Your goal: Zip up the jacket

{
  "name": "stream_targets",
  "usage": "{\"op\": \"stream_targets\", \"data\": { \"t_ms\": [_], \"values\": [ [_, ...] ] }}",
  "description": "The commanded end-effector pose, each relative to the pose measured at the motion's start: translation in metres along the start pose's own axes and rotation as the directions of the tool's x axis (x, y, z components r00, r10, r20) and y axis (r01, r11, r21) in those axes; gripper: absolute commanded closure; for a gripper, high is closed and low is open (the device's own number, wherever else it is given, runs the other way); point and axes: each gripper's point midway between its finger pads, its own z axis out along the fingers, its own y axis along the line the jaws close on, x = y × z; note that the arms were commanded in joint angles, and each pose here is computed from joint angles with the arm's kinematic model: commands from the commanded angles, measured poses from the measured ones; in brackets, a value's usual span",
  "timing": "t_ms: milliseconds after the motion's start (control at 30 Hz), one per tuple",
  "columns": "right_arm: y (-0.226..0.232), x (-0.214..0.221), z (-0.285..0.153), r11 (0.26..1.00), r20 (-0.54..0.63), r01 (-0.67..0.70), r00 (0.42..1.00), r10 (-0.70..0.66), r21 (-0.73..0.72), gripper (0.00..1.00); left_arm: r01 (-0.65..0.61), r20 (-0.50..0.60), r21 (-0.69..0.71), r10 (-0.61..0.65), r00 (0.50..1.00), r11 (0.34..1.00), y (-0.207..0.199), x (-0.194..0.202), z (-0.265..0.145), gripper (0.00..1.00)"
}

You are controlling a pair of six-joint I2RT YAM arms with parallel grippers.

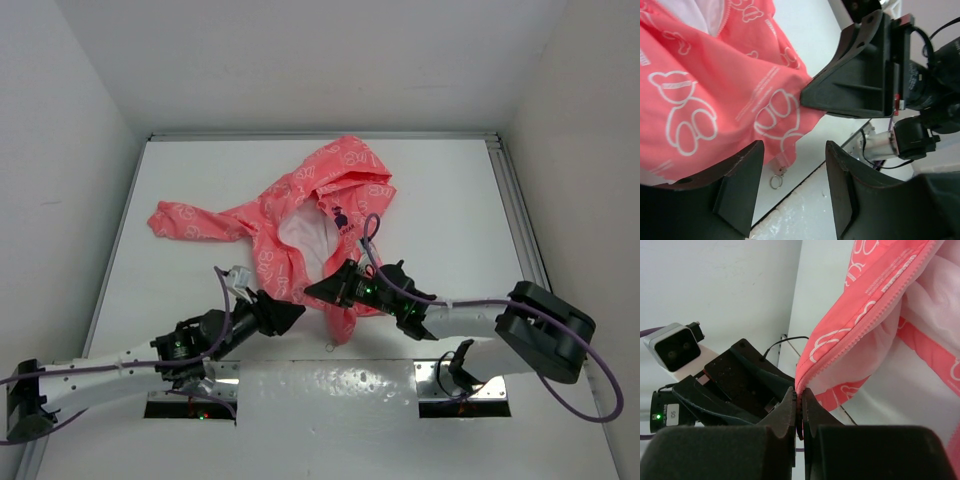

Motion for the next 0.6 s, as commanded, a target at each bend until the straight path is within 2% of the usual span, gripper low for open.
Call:
{"op": "stream_targets", "data": {
  "t_ms": [0, 200, 433, 567],
  "values": [
    [0.03, -0.006, -0.002, 0.99, 0.03, 0.015, 0.999, -0.011, -0.139, 1.0, 0.052, 0.038, 0.115, -0.057, 0.998, 0.992, -0.032, -0.015, 0.002, 0.5],
    [0.038, -0.005, -0.003, 0.984, 0.023, -0.001, 1.0, 0.005, -0.178, 1.0, 0.032, 0.028, 0.098, -0.035, 0.999, 0.995, -0.03, -0.008, 0.012, 0.52],
    [0.038, -0.001, -0.005, 0.982, 0.003, -0.021, 1.0, 0.022, -0.19, 1.0, 0.026, 0.085, 0.091, -0.034, 0.996, 0.996, -0.031, -0.019, 0.017, 0.6],
    [0.033, 0.0, -0.008, 0.983, 0.006, -0.036, 0.999, 0.038, -0.18, 1.0, 0.026, 0.105, 0.114, -0.038, 0.994, 0.993, -0.037, -0.024, 0.017, 0.61]
  ]
}}
